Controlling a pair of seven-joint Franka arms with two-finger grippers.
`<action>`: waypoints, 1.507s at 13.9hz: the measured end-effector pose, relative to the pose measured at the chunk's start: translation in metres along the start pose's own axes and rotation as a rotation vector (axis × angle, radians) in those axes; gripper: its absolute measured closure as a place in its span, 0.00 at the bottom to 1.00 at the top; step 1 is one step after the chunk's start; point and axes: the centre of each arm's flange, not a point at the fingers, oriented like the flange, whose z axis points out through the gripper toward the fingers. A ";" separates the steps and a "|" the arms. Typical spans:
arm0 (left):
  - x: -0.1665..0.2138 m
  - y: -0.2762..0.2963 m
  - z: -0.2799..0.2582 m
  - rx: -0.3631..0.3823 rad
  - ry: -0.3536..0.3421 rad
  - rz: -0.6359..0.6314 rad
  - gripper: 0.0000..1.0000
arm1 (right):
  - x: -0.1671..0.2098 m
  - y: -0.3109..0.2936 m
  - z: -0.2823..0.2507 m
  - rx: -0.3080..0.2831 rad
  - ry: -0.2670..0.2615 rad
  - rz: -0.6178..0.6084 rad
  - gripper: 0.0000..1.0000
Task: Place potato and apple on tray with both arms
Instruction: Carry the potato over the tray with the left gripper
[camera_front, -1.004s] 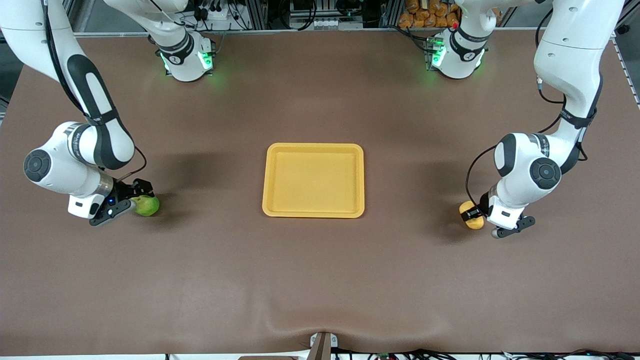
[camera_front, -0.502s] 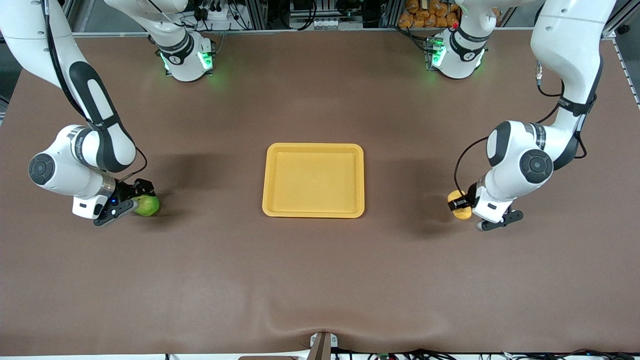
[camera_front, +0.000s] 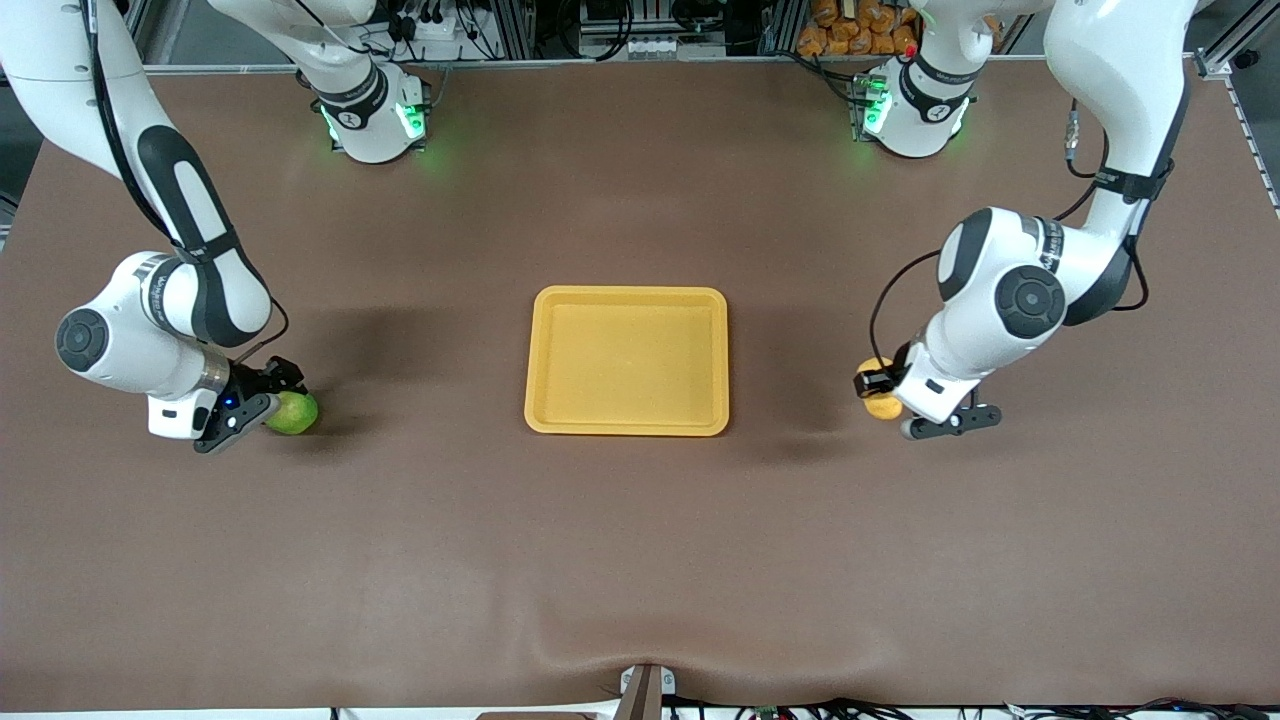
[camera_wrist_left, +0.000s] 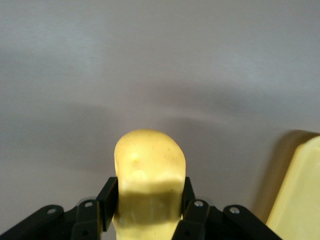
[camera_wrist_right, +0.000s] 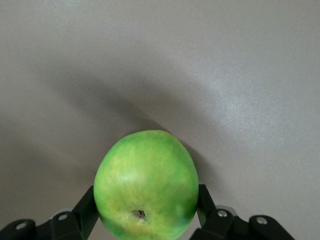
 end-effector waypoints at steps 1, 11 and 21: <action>-0.004 0.012 -0.004 -0.005 -0.004 0.020 0.46 | 0.001 0.001 -0.001 -0.002 0.002 -0.008 0.18; -0.070 0.164 -0.007 0.022 0.049 0.242 0.46 | 0.033 -0.005 -0.054 0.042 0.001 -0.122 0.18; -0.081 0.250 0.056 0.047 0.067 0.414 0.46 | 0.123 -0.130 -0.096 0.157 0.043 -0.343 0.18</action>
